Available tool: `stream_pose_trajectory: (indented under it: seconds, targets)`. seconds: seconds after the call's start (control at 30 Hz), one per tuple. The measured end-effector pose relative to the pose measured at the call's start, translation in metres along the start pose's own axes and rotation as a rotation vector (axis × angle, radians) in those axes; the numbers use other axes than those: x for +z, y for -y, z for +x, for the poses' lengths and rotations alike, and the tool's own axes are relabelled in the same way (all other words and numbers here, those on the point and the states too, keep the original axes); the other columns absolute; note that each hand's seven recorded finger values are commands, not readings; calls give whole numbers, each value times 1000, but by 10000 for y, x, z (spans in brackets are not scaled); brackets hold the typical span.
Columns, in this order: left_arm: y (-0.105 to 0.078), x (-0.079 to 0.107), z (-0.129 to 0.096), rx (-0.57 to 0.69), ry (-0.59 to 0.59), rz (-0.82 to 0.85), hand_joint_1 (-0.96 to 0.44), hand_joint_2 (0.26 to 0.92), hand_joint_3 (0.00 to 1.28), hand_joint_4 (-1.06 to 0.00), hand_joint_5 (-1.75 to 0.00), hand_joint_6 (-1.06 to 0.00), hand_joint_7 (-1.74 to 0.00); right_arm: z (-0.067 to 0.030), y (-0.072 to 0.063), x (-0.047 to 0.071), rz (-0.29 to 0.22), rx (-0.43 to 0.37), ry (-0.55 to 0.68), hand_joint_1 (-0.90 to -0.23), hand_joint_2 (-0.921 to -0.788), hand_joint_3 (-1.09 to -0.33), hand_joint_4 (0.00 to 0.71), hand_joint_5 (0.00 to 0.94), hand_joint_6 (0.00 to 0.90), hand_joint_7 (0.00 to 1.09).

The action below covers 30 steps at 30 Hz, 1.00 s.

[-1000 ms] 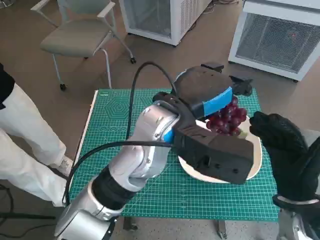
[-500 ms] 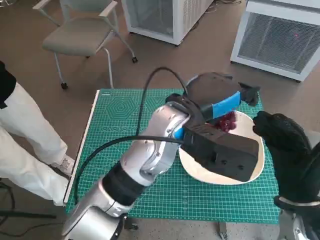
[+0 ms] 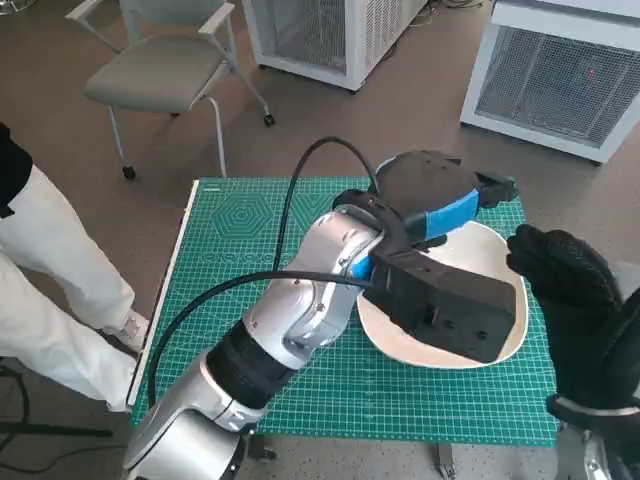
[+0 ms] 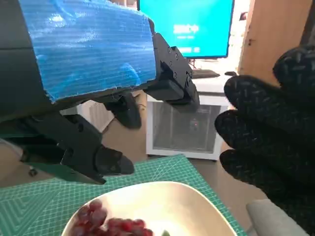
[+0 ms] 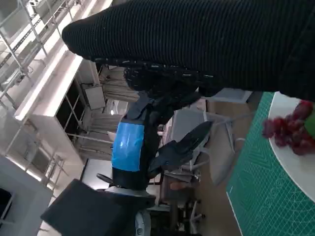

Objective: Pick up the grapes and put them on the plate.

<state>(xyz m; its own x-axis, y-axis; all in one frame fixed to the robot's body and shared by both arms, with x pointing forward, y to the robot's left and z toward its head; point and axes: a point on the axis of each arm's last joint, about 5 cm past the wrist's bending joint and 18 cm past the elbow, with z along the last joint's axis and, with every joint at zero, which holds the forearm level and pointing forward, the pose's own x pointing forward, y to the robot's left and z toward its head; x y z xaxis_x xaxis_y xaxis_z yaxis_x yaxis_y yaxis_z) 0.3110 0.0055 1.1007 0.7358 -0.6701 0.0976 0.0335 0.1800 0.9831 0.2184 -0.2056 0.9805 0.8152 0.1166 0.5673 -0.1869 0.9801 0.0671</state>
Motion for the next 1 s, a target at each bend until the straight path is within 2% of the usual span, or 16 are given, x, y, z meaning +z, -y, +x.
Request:
stream_pose_trajectory:
  seconds: [0.07,0.17,0.43,0.57,0.7,1.0]
  targets:
    - [17,-26,6,19,11,-22,-334,919,37,-417,-64,-435,-2,-2,-6,-4,3,-1,0,-327,-921,-602,441,864,249,1029]
    - [58,-100,5,66,26,-74,-357,920,44,-394,-44,-429,-1,-5,-15,-7,7,0,0,-327,-921,-602,442,863,250,1029]
    - [234,-424,-90,145,26,-264,-433,921,67,-421,-27,-407,-8,-13,-19,2,5,2,2,-326,-921,-599,444,861,251,1029]
    - [339,-677,-229,191,21,-481,-493,921,66,-453,-31,-409,-12,-13,-19,5,4,3,2,-324,-921,-600,446,861,251,1028]
    - [443,-917,-404,221,9,-709,-526,921,73,-416,-11,-410,-12,-11,-21,12,3,5,5,-323,-921,-600,449,862,251,1028]
    - [778,-1319,-871,291,57,-1173,-453,921,103,-381,-2,-379,-1,-4,-40,12,8,15,-2,-323,-921,-600,454,862,252,1027]
